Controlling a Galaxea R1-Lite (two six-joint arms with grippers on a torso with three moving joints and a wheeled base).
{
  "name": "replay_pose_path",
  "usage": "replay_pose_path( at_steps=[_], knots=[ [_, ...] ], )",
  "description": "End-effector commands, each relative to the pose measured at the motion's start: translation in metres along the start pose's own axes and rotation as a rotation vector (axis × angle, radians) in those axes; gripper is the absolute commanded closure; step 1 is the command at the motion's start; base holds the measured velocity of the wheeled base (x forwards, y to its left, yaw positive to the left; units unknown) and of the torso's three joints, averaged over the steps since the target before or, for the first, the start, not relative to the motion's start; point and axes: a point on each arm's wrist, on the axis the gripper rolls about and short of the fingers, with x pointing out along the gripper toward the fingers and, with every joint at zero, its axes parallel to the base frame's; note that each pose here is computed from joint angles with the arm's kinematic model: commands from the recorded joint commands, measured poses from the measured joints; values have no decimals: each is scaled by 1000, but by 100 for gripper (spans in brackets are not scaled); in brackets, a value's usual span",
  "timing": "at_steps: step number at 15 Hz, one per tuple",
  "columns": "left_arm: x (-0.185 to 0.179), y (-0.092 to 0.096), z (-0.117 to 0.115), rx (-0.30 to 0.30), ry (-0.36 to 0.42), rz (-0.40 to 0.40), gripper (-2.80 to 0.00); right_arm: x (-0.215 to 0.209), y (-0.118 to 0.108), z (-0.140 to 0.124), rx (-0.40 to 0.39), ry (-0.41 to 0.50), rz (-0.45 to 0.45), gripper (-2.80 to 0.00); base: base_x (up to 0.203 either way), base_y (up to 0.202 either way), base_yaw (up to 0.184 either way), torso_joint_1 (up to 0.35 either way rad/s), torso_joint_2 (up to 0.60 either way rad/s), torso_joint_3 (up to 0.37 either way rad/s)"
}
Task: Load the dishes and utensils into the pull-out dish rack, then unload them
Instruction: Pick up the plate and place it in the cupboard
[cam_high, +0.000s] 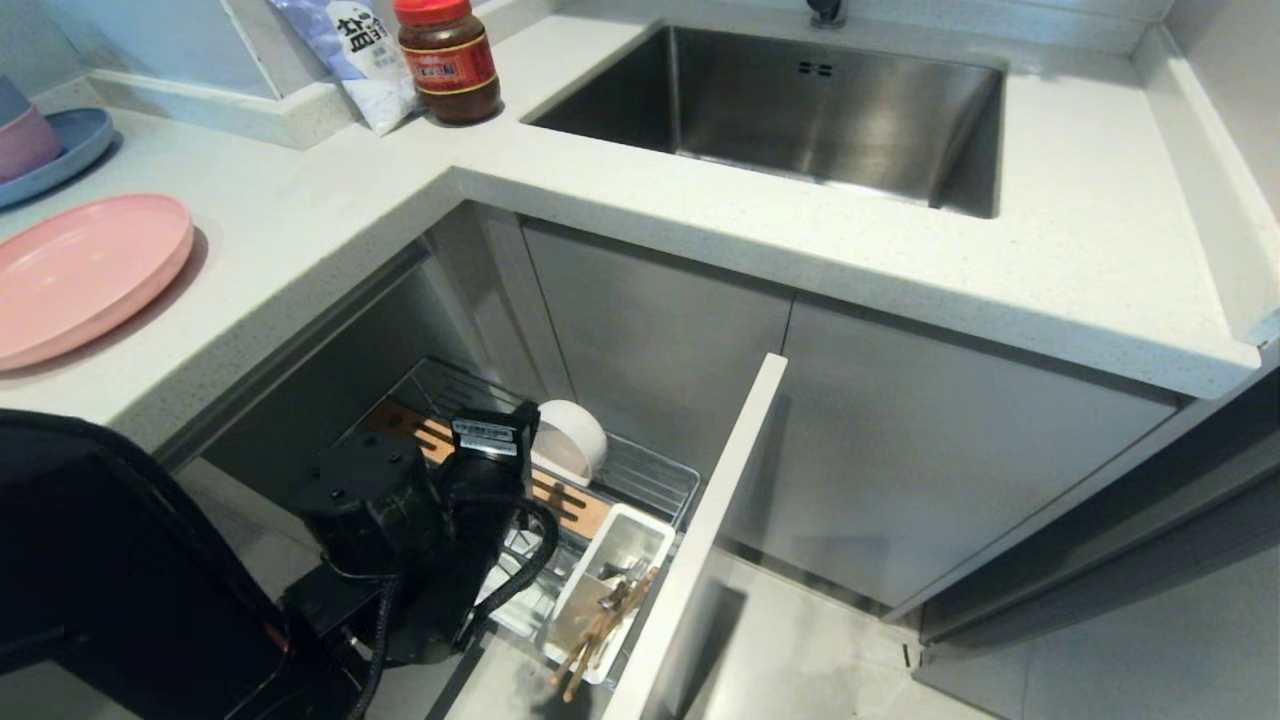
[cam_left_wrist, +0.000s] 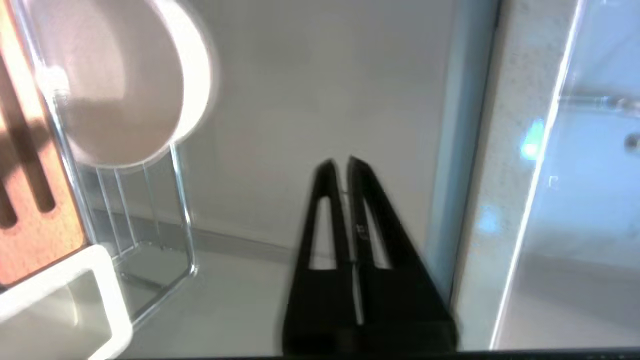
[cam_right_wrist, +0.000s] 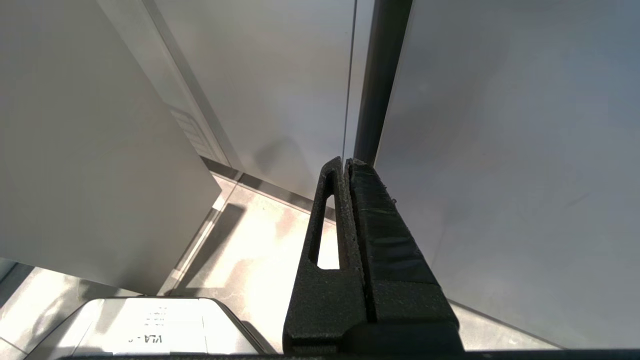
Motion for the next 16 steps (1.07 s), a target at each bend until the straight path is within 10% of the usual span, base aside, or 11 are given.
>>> replay_pose_path(
  at_steps=[1, 16],
  knots=[
    [-2, -9, 4, 4, -13, -32, 0, 0, 0, -1, 0, -2, 1, 0, 0, 0, 0, 0, 0, 0],
    [-55, -61, 36, 60, 135, -269, 0, 0, 0, -1, 0, -2, 0, 0, 0, 0, 0, 0, 0, 0]
  ],
)
